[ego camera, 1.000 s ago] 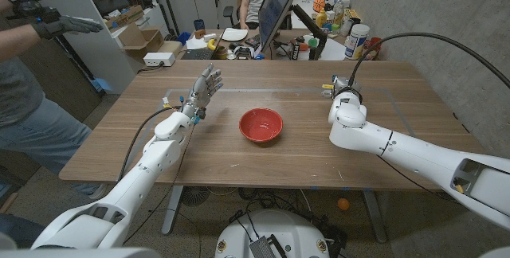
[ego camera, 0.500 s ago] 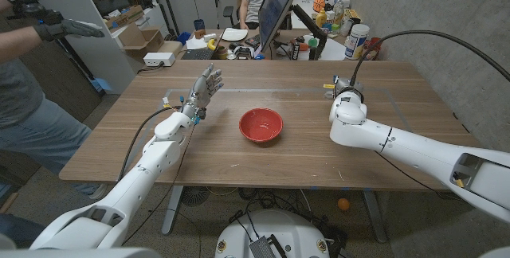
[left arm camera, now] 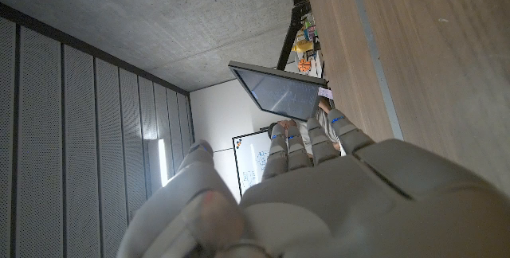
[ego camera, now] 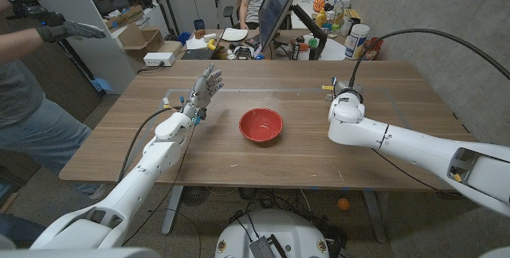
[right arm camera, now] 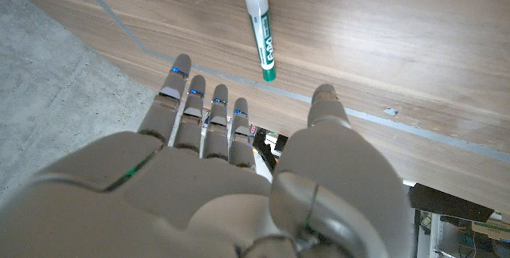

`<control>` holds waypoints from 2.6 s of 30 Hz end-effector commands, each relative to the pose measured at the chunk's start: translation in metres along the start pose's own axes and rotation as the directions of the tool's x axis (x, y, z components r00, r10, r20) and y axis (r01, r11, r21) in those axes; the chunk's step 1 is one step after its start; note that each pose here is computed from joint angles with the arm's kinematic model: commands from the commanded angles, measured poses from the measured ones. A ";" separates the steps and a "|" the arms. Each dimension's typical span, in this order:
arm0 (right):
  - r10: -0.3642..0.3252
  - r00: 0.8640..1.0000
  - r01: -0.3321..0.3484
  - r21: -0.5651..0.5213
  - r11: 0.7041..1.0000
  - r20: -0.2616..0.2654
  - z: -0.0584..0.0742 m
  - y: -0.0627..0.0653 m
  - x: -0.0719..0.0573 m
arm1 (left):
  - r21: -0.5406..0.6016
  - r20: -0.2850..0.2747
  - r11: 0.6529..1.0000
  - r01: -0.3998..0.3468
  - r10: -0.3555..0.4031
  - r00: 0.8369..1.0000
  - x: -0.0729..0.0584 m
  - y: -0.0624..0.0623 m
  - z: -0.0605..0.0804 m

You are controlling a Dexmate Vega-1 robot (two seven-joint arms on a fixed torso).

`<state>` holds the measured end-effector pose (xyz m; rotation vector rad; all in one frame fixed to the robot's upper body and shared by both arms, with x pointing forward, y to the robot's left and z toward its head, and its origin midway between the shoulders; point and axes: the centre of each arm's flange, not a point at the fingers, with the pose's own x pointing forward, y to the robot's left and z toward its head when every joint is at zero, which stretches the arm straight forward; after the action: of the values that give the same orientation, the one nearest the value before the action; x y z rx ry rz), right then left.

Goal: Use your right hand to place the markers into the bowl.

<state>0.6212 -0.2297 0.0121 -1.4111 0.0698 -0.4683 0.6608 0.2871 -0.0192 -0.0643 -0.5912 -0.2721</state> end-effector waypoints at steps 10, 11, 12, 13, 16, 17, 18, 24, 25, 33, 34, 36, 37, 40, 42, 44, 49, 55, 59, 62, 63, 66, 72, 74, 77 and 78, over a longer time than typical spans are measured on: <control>0.027 0.999 -0.026 0.014 1.000 -0.022 -0.004 0.012 0.013 | -0.005 -0.003 1.000 -0.013 0.013 1.000 -0.003 0.000 -0.001; 0.031 0.999 -0.031 0.016 0.999 -0.024 -0.004 0.013 0.014 | -0.004 -0.003 1.000 -0.012 0.012 1.000 -0.003 0.000 -0.001; 0.034 0.999 -0.033 0.016 0.999 -0.025 -0.005 0.014 0.015 | -0.004 -0.004 1.000 -0.013 0.013 1.000 -0.003 0.000 -0.001; 0.037 0.999 -0.037 0.016 0.999 -0.026 -0.005 0.015 0.015 | -0.005 -0.004 1.000 -0.013 0.013 1.000 -0.003 0.000 -0.002; 0.040 0.999 -0.040 0.016 0.999 -0.030 -0.006 0.017 0.017 | -0.004 -0.006 1.000 -0.014 0.014 1.000 -0.003 0.000 -0.002; 0.041 0.999 -0.041 0.016 0.999 -0.030 -0.006 0.018 0.017 | -0.004 -0.006 1.000 -0.014 0.014 1.000 -0.003 0.000 -0.002; 0.041 0.999 -0.041 0.017 0.999 -0.030 -0.006 0.018 0.017 | -0.004 -0.007 1.000 -0.014 0.014 1.000 -0.003 -0.001 -0.002; 0.024 1.000 -0.024 0.025 0.999 -0.018 -0.006 0.020 0.016 | -0.002 -0.008 1.000 -0.013 0.013 1.000 -0.004 -0.002 -0.002; 0.008 1.000 -0.007 0.030 1.000 -0.013 -0.007 0.020 0.015 | -0.002 -0.009 1.000 -0.013 0.013 1.000 -0.004 -0.002 -0.002; -0.071 0.997 0.070 0.040 0.997 0.012 -0.008 0.026 0.007 | 0.000 -0.017 1.000 -0.008 0.008 1.000 -0.004 -0.003 -0.003; -0.070 0.997 0.070 0.041 0.997 0.011 -0.008 0.027 0.008 | 0.001 -0.017 1.000 -0.008 0.008 1.000 -0.004 -0.004 -0.003; -0.075 0.997 0.075 0.032 0.997 0.008 -0.008 0.029 0.008 | 0.001 -0.018 1.000 -0.007 0.007 1.000 -0.004 -0.004 -0.003; -0.074 0.997 0.074 0.034 0.997 0.007 -0.009 0.030 0.008 | 0.003 -0.018 1.000 -0.007 0.007 1.000 -0.004 -0.004 -0.003; -0.088 0.996 0.087 0.029 0.996 0.006 -0.009 0.032 0.008 | 0.004 -0.019 1.000 -0.005 0.005 1.000 -0.004 -0.004 -0.003; -0.091 0.996 0.090 0.030 0.995 0.007 -0.009 0.033 0.009 | 0.004 -0.021 1.000 -0.004 0.004 1.000 -0.004 -0.005 -0.003; -0.100 0.995 0.100 0.022 0.995 0.011 -0.009 0.035 0.009 | 0.003 -0.022 1.000 -0.006 0.006 1.000 -0.004 -0.005 -0.003; -0.094 0.996 0.093 0.014 0.996 0.012 -0.008 0.040 0.012 | 0.001 -0.023 1.000 -0.010 0.010 1.000 -0.006 -0.004 -0.004; -0.081 0.997 0.081 0.023 0.996 0.000 -0.009 0.042 0.018 | -0.002 -0.020 1.000 -0.018 0.018 1.000 -0.007 -0.002 -0.004; -0.074 0.997 0.075 0.035 0.997 -0.014 -0.011 0.044 0.022 | -0.005 -0.020 1.000 -0.021 0.021 1.000 -0.009 -0.002 -0.005; -0.075 0.997 0.076 0.035 0.997 -0.020 -0.013 0.045 0.024 | -0.003 -0.022 1.000 -0.024 0.024 0.999 -0.010 -0.001 -0.005; -0.073 0.997 0.074 0.036 0.997 -0.021 -0.013 0.045 0.024 | -0.002 -0.022 1.000 -0.025 0.025 0.999 -0.010 -0.001 -0.005; -0.071 0.997 0.072 0.040 0.997 -0.025 -0.014 0.047 0.026 | -0.002 -0.023 1.000 -0.029 0.029 0.999 -0.011 0.000 -0.005; -0.071 0.997 0.073 0.043 0.996 -0.029 -0.015 0.050 0.028 | -0.001 -0.024 1.000 -0.028 0.028 0.999 -0.011 0.000 -0.005; -0.078 0.997 0.079 0.046 0.996 -0.029 -0.016 0.052 0.028 | -0.002 -0.025 1.000 -0.028 0.028 0.999 -0.010 -0.001 -0.005; -0.088 0.996 0.090 0.048 0.995 -0.032 -0.016 0.053 0.027 | -0.003 -0.026 1.000 -0.027 0.026 0.999 -0.009 -0.001 -0.006; -0.090 0.995 0.092 0.050 0.995 -0.033 -0.017 0.054 0.027 | -0.003 -0.027 1.000 -0.026 0.026 0.999 -0.009 -0.001 -0.006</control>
<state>0.6525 -0.2471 -0.0300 -1.3717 0.0227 -0.5437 0.6555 0.2877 -0.0286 -0.0701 -0.5678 -0.2492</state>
